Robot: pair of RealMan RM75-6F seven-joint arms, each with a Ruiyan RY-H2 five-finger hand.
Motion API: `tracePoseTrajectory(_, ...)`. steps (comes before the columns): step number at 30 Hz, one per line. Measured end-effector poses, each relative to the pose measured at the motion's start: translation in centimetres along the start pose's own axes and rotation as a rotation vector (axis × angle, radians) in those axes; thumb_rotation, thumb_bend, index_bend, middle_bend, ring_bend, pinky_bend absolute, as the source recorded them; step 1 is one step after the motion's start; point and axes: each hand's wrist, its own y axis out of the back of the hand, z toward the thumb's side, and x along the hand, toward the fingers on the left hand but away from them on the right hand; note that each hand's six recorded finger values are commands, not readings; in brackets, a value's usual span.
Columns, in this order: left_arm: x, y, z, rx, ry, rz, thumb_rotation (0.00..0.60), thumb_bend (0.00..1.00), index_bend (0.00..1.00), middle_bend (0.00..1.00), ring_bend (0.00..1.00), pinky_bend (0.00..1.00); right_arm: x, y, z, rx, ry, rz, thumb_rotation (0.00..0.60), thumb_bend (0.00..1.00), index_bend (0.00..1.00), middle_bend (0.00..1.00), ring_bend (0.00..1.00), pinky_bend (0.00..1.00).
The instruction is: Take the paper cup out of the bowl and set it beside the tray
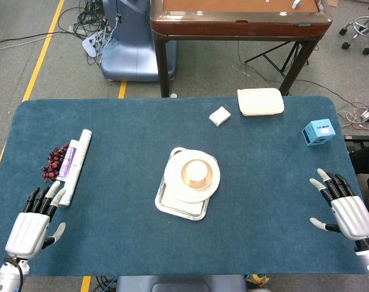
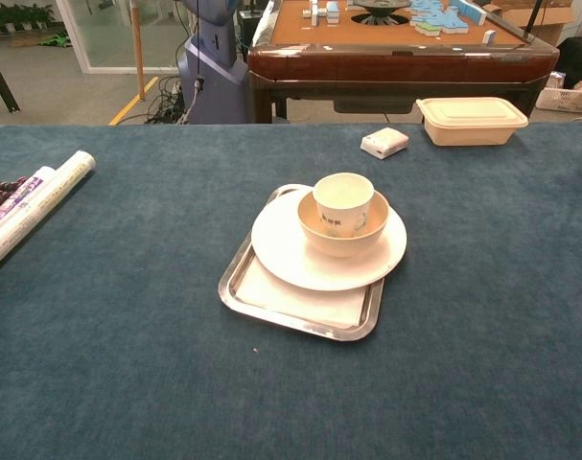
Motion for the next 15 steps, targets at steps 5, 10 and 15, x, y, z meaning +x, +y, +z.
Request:
tracePoseTrajectory(5,-0.09,0.17,0.13,-0.004,-0.002,0.007,0.6,0.34,0.0,0.0,0.0,0.0,0.04,-0.13,0.08,0.001,0.002,0.003,0.6,0.16,0.05,0.02,0.0,0.0)
tracePoseTrajectory(10,-0.11,0.17,0.29,-0.001,-0.01,0.009,0.6,0.34,0.0,0.0,0.0,0.0,0.06,-0.22,0.11,0.002,0.002,0.006,0.6,0.16,0.05,0.02,0.0,0.0)
tracePoseTrajectory(15,0.03,0.18,0.18,0.008,-0.008,0.012,0.6,0.34,0.0,0.0,0.0,0.0,-0.11,-0.06,-0.02,-0.005,-0.002,0.003,0.6,0.16,0.05,0.03,0.0,0.0)
